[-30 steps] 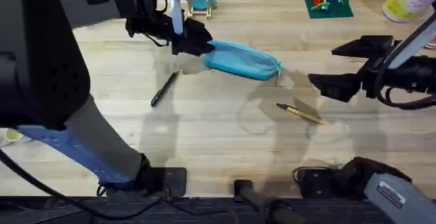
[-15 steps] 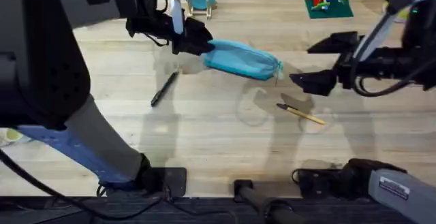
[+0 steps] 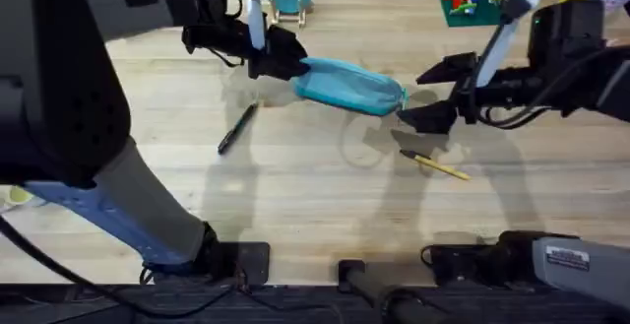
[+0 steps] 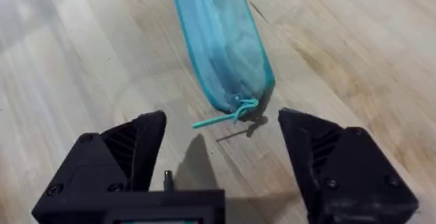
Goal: Unzip the bag, pick up the pens from the table one at a time and place them inside, then zip the bag closed.
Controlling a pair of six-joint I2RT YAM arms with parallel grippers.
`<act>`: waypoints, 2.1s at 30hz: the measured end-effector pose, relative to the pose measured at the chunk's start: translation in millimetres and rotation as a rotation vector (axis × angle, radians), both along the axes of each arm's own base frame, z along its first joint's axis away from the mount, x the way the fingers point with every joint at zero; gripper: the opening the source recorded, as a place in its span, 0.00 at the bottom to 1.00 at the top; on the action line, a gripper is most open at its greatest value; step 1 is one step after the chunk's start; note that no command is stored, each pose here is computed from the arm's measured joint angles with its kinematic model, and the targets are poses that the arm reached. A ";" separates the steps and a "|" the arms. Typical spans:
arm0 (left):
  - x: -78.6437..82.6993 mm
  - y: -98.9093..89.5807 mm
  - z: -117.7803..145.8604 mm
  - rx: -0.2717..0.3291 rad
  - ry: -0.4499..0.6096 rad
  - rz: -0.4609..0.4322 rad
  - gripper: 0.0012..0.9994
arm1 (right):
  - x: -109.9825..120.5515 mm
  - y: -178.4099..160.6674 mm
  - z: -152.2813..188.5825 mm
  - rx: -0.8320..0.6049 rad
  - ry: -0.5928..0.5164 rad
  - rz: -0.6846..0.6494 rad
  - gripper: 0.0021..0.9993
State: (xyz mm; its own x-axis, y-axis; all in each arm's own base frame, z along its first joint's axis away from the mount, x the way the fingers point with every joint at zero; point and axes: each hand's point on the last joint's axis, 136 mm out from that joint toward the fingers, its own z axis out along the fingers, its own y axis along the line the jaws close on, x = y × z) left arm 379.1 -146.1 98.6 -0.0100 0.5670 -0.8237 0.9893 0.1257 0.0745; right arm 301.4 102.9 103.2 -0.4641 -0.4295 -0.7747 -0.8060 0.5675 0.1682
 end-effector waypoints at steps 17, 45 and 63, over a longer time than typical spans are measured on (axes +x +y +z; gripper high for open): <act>0.0 0.0 0.0 0.000 0.000 0.000 0.04 | 15.1 13.6 -10.7 0.043 0.055 -0.045 0.96; 2.1 0.8 -0.7 0.008 -0.010 0.002 0.04 | 12.1 19.2 -31.6 0.022 0.164 -0.089 0.03; 2.8 2.4 -1.1 0.012 -0.011 0.007 0.04 | 21.7 16.2 -7.0 0.017 0.107 -0.116 0.03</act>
